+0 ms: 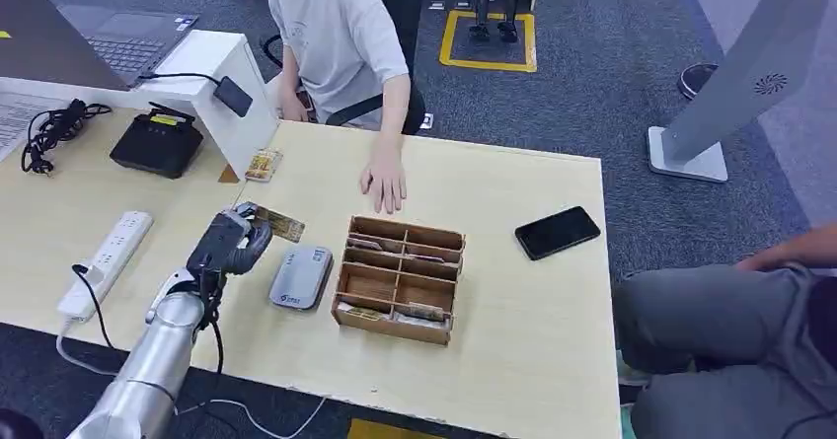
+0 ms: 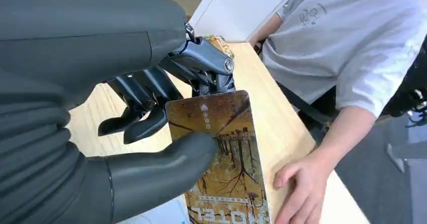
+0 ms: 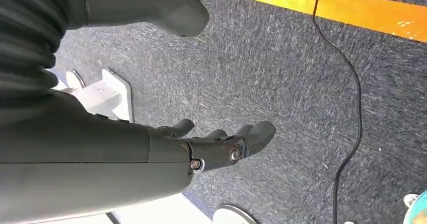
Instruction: Pass the card to the sensor for recognition and then transmit it.
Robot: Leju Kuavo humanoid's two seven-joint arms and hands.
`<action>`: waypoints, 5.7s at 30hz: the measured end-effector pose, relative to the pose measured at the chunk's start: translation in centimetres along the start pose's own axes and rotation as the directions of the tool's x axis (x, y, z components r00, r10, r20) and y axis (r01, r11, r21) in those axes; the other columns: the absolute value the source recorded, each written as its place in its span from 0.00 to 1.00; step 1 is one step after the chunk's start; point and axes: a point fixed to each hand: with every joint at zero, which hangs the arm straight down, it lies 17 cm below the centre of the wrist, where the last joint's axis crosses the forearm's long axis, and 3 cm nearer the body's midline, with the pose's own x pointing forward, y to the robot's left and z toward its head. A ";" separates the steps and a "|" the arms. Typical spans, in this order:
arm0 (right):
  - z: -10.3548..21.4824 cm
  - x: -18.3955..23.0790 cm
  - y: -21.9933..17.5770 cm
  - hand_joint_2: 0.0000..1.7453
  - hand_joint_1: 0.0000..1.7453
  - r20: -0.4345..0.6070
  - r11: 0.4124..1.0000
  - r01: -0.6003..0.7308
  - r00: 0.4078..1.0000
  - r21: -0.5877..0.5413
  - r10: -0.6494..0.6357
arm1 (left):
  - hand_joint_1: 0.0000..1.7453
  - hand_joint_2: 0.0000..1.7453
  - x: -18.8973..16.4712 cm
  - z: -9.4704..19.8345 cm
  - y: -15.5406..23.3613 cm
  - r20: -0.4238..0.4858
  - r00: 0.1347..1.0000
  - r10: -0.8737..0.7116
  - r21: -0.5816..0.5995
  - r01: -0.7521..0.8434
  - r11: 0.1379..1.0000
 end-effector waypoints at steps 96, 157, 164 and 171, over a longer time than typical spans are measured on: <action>0.0 -0.6 -0.1 1.00 0.00 -0.022 1.000 0.028 0.999 -0.010 -0.028 | 1.00 1.00 2.0 5.5 -4.3 0.115 0.986 -0.117 -0.198 0.138 0.970; 0.0 -0.6 -0.1 1.00 0.00 -0.017 1.000 0.000 1.000 -0.009 0.000 | 1.00 1.00 -2.4 5.0 -2.6 0.019 0.912 -0.411 -0.033 0.411 0.911; 0.0 -0.6 -0.1 1.00 0.00 -0.017 1.000 -0.001 1.000 -0.008 0.001 | 1.00 1.00 -2.7 4.9 -3.8 0.016 0.908 -0.419 -0.046 0.419 0.907; 0.0 -0.6 -0.1 1.00 0.00 -0.016 1.000 -0.002 1.000 -0.008 0.002 | 1.00 1.00 -3.0 4.8 -4.7 0.005 0.914 -0.405 -0.054 0.405 0.913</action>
